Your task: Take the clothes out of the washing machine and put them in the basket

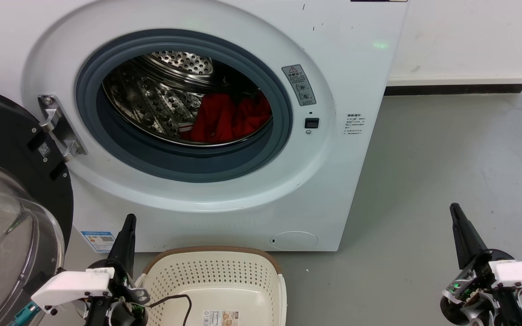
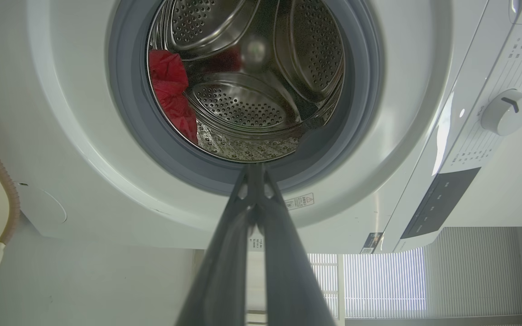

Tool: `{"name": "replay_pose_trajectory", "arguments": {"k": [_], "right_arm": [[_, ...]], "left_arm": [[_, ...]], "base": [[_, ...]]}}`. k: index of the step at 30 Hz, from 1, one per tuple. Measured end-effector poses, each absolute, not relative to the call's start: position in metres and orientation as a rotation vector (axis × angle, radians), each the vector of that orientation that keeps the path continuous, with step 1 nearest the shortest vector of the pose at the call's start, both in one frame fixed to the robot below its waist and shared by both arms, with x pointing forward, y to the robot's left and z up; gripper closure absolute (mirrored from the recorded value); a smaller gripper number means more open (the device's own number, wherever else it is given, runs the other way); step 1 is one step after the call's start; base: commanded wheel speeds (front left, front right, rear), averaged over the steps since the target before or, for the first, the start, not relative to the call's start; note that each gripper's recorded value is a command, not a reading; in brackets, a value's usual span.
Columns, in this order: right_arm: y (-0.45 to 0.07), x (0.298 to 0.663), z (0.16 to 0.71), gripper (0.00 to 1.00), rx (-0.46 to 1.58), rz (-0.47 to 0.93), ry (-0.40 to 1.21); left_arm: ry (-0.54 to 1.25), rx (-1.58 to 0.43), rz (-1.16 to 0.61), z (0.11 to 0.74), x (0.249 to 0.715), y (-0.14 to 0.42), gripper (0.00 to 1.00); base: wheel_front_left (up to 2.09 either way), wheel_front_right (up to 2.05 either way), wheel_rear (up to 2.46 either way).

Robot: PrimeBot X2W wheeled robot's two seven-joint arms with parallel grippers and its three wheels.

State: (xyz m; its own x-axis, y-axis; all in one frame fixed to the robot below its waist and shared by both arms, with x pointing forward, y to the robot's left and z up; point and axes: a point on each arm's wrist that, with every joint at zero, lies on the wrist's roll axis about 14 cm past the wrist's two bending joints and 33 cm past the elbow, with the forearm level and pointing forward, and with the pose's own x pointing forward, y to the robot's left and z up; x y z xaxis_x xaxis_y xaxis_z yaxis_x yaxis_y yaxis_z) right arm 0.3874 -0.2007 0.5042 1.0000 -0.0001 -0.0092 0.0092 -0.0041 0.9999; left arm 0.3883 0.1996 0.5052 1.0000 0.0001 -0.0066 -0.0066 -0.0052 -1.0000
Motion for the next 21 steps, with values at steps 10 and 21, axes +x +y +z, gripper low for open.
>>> {"name": "replay_pose_trajectory", "arguments": {"k": [10, 21], "right_arm": [[-0.2007, 0.3874, 0.5042, 1.00, 1.575, -0.007, 0.007], [-0.2007, 0.3874, 0.5042, 1.00, 1.575, -0.007, 0.007]], "left_arm": [[0.005, -1.576, 0.005, 0.5052, 0.3883, 0.1996, 1.00], [0.005, -1.576, 0.005, 0.5052, 0.3883, 0.1996, 1.00]], "base": [[0.00, 0.00, 0.00], [0.00, 0.00, 0.00]]}}
